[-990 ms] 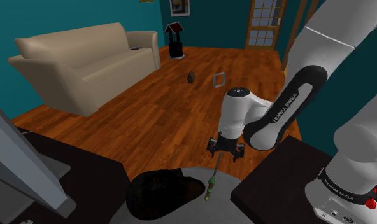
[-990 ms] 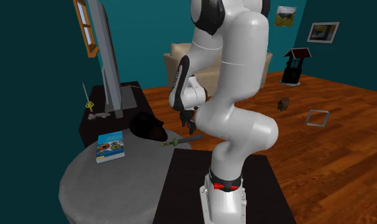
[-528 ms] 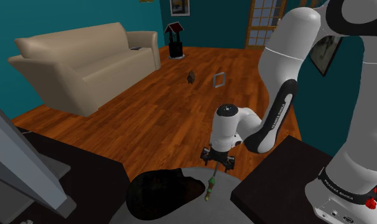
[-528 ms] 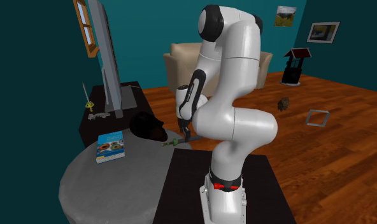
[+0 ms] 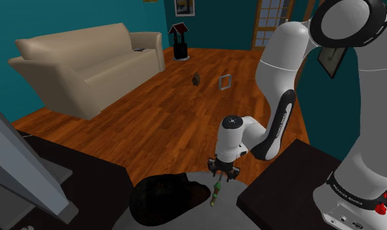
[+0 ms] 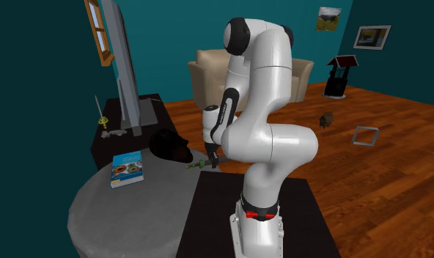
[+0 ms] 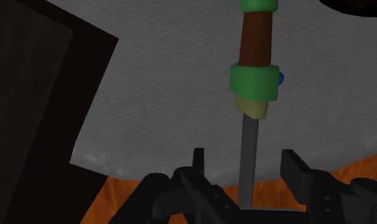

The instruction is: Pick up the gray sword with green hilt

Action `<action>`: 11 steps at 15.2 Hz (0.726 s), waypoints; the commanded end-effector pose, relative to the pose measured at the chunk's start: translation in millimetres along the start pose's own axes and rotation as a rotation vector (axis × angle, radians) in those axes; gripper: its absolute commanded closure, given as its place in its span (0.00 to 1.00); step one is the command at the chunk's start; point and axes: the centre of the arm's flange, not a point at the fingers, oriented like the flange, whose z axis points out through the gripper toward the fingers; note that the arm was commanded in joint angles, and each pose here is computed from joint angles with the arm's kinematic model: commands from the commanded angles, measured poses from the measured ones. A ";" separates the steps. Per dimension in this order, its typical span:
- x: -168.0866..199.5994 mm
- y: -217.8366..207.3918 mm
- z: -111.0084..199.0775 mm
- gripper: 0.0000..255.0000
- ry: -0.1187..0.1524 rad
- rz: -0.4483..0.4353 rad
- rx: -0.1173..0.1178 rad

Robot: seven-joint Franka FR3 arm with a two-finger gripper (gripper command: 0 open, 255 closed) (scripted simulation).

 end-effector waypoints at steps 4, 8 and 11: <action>0.4 0.2 0.8 1.00 0.000 0.000 0.000; -0.1 0.8 -0.3 1.00 0.000 0.000 0.000; 0.3 -1.3 -9.6 1.00 0.000 0.000 0.000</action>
